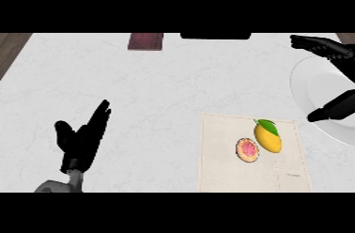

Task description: Pick the cupcake from the placemat and place it in the plate

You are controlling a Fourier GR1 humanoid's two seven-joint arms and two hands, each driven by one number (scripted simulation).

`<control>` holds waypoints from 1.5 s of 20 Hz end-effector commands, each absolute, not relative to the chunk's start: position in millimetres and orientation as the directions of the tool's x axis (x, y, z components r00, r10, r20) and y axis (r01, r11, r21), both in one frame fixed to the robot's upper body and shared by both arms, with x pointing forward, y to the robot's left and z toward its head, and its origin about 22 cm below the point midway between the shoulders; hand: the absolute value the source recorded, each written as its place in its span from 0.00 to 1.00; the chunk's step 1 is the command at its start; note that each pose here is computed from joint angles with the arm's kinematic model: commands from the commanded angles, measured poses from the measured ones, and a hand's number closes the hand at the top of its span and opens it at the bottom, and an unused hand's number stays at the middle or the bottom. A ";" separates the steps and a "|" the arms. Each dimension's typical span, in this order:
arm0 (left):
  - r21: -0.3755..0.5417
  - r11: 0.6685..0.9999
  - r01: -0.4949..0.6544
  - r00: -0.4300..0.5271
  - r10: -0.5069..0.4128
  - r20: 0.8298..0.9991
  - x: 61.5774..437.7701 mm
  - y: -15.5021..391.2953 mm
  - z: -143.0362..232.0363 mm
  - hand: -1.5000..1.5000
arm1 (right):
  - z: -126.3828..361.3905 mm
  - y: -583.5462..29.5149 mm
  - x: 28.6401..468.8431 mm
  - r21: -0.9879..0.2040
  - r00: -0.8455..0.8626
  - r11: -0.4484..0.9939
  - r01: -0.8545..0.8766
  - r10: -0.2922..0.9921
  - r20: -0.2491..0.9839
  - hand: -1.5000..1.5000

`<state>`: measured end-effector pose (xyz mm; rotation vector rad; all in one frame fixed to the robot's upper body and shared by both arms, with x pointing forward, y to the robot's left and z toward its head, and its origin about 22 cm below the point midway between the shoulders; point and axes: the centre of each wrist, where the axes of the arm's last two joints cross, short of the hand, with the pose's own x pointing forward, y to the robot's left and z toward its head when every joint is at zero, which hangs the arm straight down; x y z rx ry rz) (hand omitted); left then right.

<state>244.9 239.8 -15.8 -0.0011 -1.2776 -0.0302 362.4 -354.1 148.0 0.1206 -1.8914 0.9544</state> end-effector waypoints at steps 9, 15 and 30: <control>0.008 1.000 0.006 0.378 -0.010 0.926 237.4 240.1 -30.7 0.50 | 158.3 -279.4 347.7 -0.798 -0.579 0.272 -0.538 0.569 0.584 0.00; 0.011 1.000 0.000 0.375 -0.010 0.927 235.7 238.3 -25.5 0.50 | 132.7 -271.5 313.3 -0.818 -0.583 0.259 -0.513 0.595 0.554 0.00; 0.012 1.000 -0.003 0.375 -0.010 0.927 223.4 219.6 -42.5 0.50 | 98.5 -237.0 275.1 -0.790 -0.540 0.188 -0.584 0.636 0.551 0.00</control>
